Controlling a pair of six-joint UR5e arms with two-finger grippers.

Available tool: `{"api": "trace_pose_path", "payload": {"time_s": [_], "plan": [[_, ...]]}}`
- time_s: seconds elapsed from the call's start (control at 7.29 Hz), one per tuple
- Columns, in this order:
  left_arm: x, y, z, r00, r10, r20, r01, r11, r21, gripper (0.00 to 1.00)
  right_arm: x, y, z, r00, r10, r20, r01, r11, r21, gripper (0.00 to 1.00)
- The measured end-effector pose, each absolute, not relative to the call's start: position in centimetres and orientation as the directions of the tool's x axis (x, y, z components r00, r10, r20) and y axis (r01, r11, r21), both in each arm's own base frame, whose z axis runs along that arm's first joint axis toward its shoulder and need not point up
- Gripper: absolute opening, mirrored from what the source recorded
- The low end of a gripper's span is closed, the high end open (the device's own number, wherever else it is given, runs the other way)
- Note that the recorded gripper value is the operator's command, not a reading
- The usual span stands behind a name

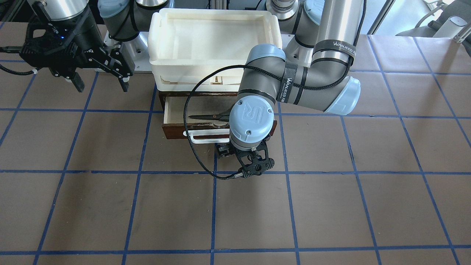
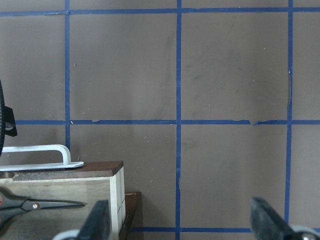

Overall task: Put scissors in drawer and close it
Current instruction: 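Push the drawer front with the left gripper toward the cabinet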

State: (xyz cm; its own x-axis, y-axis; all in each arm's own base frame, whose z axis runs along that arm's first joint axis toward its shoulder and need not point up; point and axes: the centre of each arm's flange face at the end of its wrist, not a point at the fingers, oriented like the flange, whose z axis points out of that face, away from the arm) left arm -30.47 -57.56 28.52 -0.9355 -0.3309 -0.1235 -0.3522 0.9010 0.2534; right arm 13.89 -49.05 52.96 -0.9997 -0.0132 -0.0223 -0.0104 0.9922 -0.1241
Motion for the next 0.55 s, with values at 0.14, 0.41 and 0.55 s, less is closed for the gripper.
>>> {"api": "trace_pose_path", "payload": {"time_s": [0.14, 0.41, 0.55], "plan": [[-30.50, -57.43, 28.30, -0.936, -0.325, -0.133, -0.350, 0.901, 0.258, 1.00, 13.89, -49.06, 52.97, -1.000, -0.013, -0.022, -0.011, 0.992, -0.125, 1.00], [-30.55, -57.21, 28.02, -0.936, -0.320, -0.143, -0.348, 0.897, 0.272, 1.00, 13.89, -49.08, 52.98, -1.000, -0.015, -0.022, -0.012, 0.992, -0.125, 1.00], [-30.59, -57.09, 27.98, -0.936, -0.320, -0.144, -0.349, 0.894, 0.281, 1.00, 13.89, -49.08, 52.98, -1.000, -0.015, -0.022, -0.012, 0.992, -0.126, 1.00]]}}
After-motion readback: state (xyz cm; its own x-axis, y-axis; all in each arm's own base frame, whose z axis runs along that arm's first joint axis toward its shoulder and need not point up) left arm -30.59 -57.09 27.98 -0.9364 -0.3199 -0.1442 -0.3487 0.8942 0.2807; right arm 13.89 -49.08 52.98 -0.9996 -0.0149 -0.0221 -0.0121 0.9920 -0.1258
